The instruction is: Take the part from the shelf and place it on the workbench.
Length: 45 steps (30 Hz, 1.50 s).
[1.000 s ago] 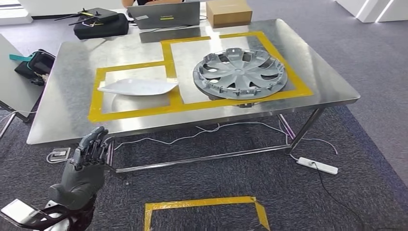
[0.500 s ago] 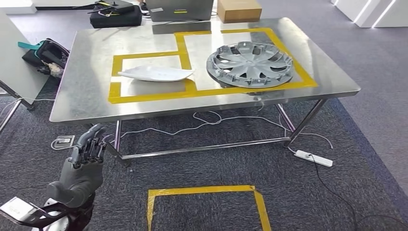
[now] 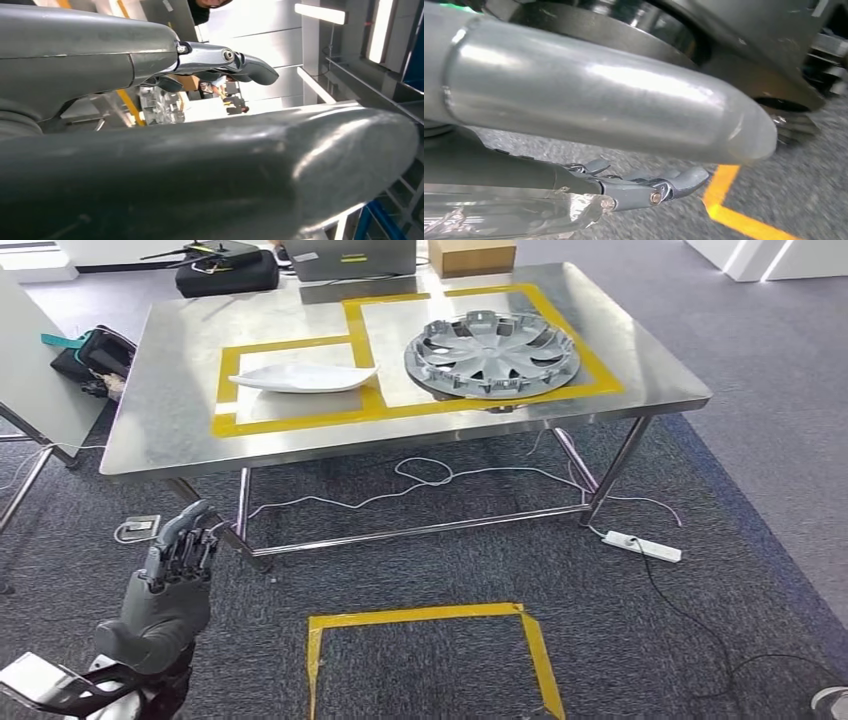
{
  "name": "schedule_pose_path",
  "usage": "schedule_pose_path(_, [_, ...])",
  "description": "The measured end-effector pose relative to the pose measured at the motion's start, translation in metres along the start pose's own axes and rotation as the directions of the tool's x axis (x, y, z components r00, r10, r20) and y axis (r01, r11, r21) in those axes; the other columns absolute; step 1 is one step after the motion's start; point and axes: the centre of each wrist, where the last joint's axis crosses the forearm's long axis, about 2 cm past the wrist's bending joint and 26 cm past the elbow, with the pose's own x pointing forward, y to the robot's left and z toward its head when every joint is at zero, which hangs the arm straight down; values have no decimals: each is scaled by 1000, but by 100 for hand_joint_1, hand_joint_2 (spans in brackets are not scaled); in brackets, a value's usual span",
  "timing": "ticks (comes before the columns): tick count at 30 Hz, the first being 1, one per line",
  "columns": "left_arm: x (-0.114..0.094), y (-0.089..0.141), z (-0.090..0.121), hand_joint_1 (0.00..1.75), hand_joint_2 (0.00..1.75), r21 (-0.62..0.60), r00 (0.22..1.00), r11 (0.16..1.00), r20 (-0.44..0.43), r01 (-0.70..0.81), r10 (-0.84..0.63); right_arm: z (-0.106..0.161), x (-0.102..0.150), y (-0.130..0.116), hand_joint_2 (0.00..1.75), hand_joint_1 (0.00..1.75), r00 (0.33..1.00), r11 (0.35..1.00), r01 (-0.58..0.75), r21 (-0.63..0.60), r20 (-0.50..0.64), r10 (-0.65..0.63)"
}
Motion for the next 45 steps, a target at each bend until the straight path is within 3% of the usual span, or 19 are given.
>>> schedule_pose_path(45, [-2, 1, 3, 0, 0, 2, 1000, 1000, -19, 17, -17, 0, -2, 0, 0, 0, 1000, 1000, 15, 7, -3, -15])
